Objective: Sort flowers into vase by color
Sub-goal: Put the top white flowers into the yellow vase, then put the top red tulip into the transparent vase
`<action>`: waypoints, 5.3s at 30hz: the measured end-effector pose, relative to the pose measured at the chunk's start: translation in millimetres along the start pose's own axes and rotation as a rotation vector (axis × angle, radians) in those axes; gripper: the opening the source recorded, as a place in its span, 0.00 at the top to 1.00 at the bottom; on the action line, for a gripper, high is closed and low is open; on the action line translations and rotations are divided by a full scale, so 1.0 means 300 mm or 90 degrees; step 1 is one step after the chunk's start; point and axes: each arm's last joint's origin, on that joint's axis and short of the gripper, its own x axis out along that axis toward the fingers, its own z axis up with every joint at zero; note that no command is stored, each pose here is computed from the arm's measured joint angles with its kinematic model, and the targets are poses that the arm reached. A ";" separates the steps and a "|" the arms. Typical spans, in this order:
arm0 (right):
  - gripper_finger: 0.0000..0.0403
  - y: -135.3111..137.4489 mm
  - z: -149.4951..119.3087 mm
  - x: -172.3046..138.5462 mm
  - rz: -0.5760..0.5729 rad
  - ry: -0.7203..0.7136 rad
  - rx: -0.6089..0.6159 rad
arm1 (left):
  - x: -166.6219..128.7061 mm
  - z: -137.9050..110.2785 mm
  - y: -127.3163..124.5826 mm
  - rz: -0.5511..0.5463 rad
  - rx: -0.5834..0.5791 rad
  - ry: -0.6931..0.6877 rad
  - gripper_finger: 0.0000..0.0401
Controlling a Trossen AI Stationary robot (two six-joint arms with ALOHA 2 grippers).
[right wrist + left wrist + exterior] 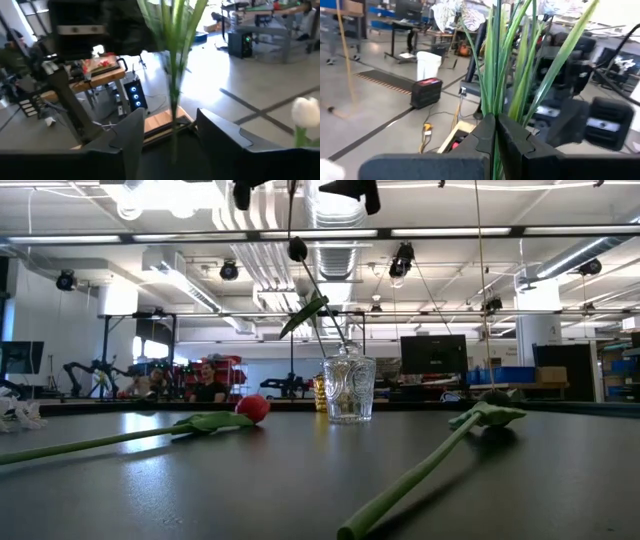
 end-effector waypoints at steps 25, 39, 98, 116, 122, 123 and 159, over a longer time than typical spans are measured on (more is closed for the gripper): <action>0.73 -0.047 0.116 0.114 -0.010 0.007 -0.009 | 0.095 0.018 0.020 -0.060 -0.031 -0.023 1.00; 0.97 -0.050 0.164 0.037 -0.070 -0.018 -0.113 | 0.025 0.033 -0.007 0.025 0.041 -0.005 0.86; 0.98 -0.555 -0.568 0.189 -0.084 -0.051 -0.152 | -0.406 -0.244 -0.145 0.159 -0.005 -0.089 0.81; 0.74 -0.562 -0.618 0.190 -0.097 0.038 -0.108 | -0.405 -0.245 -0.145 0.158 -0.005 -0.088 0.81; 0.64 -0.556 -0.613 0.188 -0.097 0.041 -0.065 | -0.405 -0.247 -0.144 0.159 -0.007 -0.083 0.81; 0.62 -0.554 -0.608 0.186 -0.097 0.041 -0.058 | -0.405 -0.248 -0.143 0.159 -0.007 -0.081 0.81; 0.72 -0.339 -0.304 -0.429 -0.456 0.339 0.226 | -0.317 -0.357 -0.114 0.173 -0.046 0.104 0.81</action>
